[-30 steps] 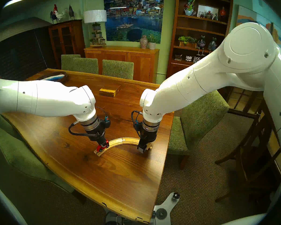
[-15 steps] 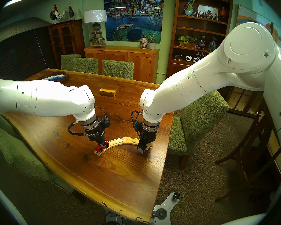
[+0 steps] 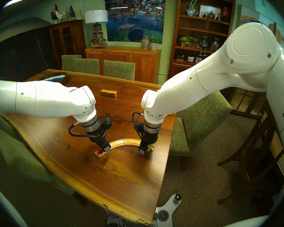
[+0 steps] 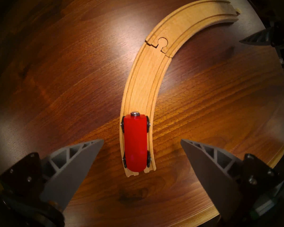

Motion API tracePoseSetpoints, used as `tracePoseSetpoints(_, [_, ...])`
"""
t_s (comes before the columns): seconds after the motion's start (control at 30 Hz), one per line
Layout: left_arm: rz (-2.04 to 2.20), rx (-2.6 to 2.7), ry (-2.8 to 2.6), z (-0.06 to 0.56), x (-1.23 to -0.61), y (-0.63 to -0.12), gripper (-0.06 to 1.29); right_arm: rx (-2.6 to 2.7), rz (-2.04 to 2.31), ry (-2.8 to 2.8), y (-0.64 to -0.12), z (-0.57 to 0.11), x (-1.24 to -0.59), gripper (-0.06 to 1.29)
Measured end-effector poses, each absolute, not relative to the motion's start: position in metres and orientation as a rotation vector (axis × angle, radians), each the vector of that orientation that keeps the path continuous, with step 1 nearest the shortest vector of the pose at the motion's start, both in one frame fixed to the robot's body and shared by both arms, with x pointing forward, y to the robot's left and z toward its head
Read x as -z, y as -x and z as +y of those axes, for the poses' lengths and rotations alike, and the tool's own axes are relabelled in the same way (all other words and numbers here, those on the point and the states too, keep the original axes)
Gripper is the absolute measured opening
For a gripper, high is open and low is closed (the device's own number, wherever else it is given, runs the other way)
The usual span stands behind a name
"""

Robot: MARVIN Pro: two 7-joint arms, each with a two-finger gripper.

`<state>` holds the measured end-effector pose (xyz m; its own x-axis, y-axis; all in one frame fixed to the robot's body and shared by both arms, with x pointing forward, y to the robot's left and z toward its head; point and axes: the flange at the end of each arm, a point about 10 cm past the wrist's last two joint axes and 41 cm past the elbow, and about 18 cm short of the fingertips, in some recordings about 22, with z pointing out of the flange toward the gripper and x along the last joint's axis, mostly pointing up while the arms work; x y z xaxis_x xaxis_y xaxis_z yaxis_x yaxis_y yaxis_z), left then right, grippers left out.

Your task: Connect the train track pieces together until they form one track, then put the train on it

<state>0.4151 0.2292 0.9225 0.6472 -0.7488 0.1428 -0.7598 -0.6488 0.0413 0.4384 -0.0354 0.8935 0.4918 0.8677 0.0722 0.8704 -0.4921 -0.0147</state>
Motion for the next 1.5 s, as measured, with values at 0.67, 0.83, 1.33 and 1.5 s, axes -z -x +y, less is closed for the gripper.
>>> tracePoseSetpoints(0.67, [-1.246,-0.241,-2.771,0.254,-0.955,-0.392,1.23,0.081,-1.564,2.668,-0.437,-0.035,-0.894,1.19])
tracePoseSetpoints(0.83, [-1.240,-0.232,-2.768,0.261,-0.952,-0.385,1.23,0.080,-1.566,2.669,-0.436,-0.035,-0.895,1.22])
tracePoseSetpoints(1.33, [-1.232,-0.202,-2.775,0.270,-0.944,-0.379,0.41,0.080,-1.569,2.675,-0.436,-0.035,-0.898,1.22])
tracePoseSetpoints(1.5, [-1.231,-0.192,-2.779,0.271,-0.941,-0.380,0.06,0.074,-1.581,2.668,-0.432,-0.036,-0.899,1.22])
